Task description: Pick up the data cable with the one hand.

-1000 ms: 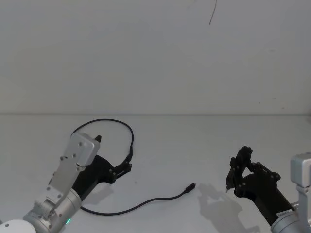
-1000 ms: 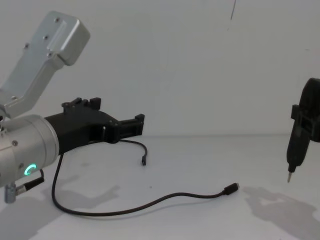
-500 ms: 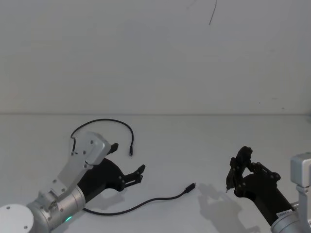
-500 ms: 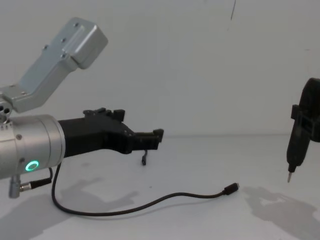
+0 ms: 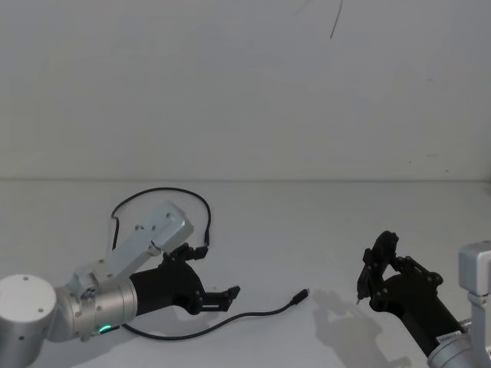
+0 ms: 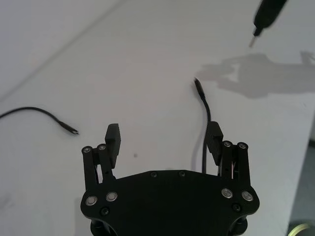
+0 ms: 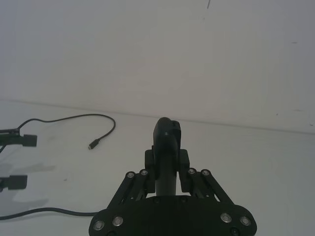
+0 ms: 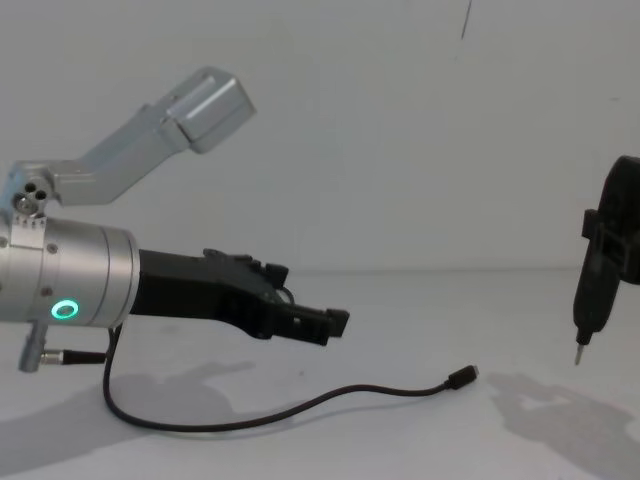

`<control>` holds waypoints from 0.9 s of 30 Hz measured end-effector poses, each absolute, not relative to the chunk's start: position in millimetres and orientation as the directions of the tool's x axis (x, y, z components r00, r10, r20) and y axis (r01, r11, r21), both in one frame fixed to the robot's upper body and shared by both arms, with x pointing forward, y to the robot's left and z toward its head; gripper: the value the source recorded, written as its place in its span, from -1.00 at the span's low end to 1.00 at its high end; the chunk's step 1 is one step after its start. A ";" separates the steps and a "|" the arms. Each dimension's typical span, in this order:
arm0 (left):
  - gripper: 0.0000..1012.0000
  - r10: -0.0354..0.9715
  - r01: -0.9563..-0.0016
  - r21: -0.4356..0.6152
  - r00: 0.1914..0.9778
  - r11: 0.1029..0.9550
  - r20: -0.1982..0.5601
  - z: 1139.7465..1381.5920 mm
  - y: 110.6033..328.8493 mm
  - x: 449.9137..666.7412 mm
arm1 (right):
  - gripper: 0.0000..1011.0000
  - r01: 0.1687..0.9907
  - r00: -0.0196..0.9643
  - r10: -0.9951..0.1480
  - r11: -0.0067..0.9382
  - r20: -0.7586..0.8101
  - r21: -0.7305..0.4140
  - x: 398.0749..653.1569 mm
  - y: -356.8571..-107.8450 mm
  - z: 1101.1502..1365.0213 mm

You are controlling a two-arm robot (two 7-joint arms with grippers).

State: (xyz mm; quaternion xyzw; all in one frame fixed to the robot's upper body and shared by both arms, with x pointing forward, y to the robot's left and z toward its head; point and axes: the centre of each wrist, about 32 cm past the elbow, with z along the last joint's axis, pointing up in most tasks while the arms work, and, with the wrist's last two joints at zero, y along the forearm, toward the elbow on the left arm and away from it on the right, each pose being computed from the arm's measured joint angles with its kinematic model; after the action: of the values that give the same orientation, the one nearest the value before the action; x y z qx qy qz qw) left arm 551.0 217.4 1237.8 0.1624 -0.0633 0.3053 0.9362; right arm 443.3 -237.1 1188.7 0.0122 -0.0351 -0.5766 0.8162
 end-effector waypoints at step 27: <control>0.98 0.446 -0.427 0.449 0.892 0.785 0.069 1251.7 235.5 582.9 | -0.48 0.940 0.333 -0.942 0.335 0.043 0.060 443.3 -237.1 1188.7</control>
State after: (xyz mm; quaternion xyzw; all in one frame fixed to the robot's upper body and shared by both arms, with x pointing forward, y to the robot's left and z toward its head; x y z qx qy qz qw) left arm 582.9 235.5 1251.7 0.2327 0.0203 0.2310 0.9445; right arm 443.3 -237.1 1188.7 0.0122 -0.0351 -0.5766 0.8162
